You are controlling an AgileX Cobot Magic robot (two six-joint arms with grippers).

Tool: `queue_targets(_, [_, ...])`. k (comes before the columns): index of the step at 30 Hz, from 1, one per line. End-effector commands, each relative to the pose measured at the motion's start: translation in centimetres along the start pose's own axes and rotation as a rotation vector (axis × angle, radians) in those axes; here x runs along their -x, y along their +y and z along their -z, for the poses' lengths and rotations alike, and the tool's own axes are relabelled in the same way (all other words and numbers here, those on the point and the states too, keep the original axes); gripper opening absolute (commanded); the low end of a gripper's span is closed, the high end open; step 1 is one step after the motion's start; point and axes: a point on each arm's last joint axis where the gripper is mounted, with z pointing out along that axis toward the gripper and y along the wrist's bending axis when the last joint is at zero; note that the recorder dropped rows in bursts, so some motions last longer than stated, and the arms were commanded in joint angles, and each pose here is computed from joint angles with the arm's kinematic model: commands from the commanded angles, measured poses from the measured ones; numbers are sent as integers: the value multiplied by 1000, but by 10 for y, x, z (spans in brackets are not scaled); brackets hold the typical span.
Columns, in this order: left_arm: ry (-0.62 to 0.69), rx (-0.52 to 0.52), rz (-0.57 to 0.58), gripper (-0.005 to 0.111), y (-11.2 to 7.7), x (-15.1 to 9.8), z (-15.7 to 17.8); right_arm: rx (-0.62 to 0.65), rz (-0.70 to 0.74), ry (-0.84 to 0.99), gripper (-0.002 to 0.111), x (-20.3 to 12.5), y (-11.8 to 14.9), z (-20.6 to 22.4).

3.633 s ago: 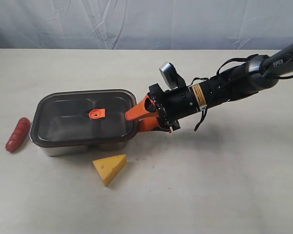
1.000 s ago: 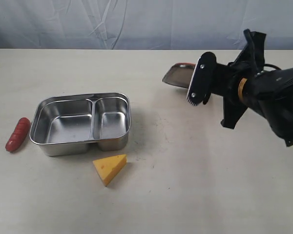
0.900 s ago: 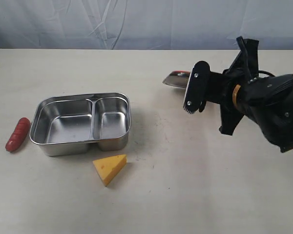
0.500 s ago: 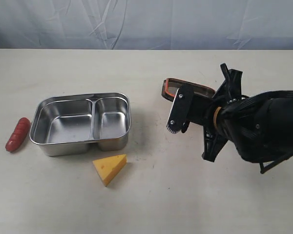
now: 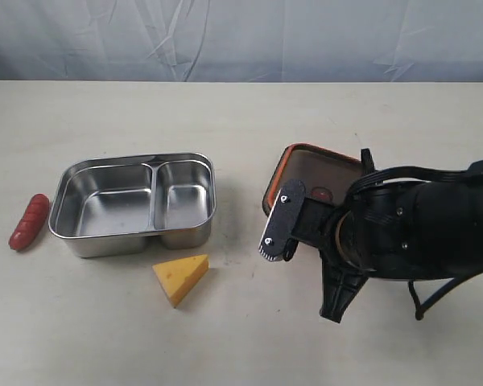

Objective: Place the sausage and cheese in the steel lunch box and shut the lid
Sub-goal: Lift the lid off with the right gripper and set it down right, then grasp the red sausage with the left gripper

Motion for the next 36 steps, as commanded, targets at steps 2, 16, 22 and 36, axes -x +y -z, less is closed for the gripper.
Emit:
queue_targets(2, [-4, -4, 5, 0, 0, -1, 1, 33, -17, 7, 36, -1, 4, 0])
queue_targets(16, [168, -114, -39, 0, -13, -4, -34, -68, -669, -308, 0, 9, -50, 88])
queue_targets(22, [316, -85, -69, 0, -17, 31, -82, -49, -837, -299, 0, -6, -53, 108])
queue_targets(36, [602, -38, -103, 42, -18, 10, -187, -59, -866, -261, 0, -12, -54, 111])
